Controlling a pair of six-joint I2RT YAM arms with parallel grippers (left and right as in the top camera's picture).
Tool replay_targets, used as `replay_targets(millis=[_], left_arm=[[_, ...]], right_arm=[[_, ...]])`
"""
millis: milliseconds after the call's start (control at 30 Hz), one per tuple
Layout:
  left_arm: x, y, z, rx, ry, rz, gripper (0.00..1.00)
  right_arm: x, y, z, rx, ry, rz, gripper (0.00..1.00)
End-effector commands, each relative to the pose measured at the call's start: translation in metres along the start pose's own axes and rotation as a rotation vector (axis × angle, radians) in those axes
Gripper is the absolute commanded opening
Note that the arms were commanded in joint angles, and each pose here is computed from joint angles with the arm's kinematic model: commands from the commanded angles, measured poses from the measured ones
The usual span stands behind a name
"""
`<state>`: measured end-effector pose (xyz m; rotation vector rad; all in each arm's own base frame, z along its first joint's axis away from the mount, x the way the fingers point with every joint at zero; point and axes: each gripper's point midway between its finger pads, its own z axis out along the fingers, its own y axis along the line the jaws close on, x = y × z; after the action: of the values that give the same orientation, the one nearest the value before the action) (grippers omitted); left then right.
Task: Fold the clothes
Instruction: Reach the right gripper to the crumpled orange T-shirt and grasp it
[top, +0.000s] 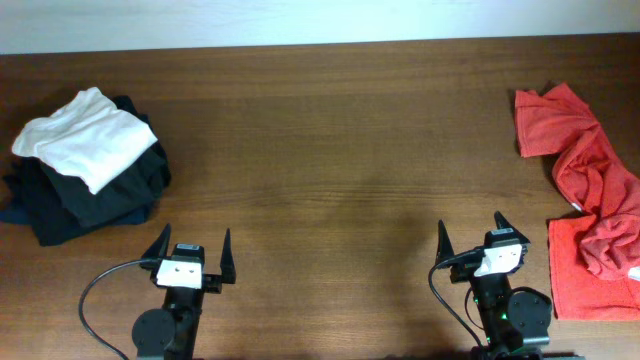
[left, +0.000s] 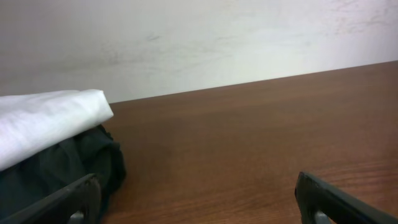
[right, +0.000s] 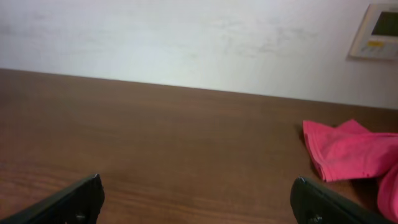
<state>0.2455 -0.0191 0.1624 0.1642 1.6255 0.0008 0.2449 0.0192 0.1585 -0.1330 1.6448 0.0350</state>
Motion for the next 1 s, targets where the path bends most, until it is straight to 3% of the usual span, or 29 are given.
replay_targets(millis=[0,267,533,700,967], left_arm=[[-0.003,-0.006,0.0,0.038,0.021,0.01,0.99],[-0.019,-0.004,0.009,0.058,0.184,-0.005,0.99],[-0.035,-0.001,0.033,0.085,0.413,-0.026,0.99],[-0.033,-0.002,0.041,0.106,0.514,-0.038,0.99],[-0.022,-0.003,0.044,0.111,0.556,-0.042,0.99]], right_arm=[[-0.011,0.002,-0.004,-0.016,0.023,-0.004,0.99],[-0.037,-0.007,-0.005,0.025,0.159,0.049,0.99],[-0.031,-0.009,0.013,0.015,0.524,0.076,0.99],[-0.029,-0.014,0.041,0.02,0.658,0.072,0.99],[0.051,-0.131,0.019,0.635,0.92,0.341,0.98]])
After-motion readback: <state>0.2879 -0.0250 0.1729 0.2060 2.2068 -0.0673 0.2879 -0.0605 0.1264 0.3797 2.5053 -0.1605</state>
